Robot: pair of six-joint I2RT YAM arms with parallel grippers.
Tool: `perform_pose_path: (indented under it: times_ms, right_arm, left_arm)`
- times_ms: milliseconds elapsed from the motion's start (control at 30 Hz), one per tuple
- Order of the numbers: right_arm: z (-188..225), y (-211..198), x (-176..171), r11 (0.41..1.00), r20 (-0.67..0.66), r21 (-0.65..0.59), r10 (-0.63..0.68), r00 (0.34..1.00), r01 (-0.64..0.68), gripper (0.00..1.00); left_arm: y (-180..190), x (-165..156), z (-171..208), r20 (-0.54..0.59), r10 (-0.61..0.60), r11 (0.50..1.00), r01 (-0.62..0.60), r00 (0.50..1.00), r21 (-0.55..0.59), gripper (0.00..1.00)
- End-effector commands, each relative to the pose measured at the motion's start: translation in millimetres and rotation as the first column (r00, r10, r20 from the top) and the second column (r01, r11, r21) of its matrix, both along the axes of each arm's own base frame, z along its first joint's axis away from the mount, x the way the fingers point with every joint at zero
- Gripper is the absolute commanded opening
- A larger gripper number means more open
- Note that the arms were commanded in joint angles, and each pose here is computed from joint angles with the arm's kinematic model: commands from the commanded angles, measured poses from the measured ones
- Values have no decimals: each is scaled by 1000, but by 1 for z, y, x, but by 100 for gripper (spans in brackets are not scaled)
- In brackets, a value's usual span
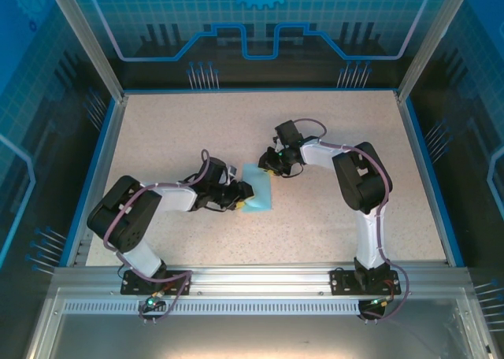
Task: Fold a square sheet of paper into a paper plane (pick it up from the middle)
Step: Fold the triangle a second time at the center of the table.
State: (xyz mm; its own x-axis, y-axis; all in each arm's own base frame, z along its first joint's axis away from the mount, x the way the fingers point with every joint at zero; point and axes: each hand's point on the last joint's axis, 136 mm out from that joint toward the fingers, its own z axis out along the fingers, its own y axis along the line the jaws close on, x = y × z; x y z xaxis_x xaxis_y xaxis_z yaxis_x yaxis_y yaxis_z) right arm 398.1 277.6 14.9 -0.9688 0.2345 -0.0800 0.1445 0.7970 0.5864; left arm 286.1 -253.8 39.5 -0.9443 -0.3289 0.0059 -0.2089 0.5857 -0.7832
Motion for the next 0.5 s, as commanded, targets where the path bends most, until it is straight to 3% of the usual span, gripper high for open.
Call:
perform_pose_path:
  times_ms: [0, 467]
  right_arm:
    - [-53, -34, -25, 990, -143, -136, -58, 988, 39, 27]
    - [-53, -34, -25, 990, -147, -140, -55, 988, 35, 27]
  left_arm:
    - [-2, 12, 10, 64, -21, 1000, 21, 998, 5, 40]
    - [3, 19, 18, 117, -93, 996, 94, 989, 1, 37]
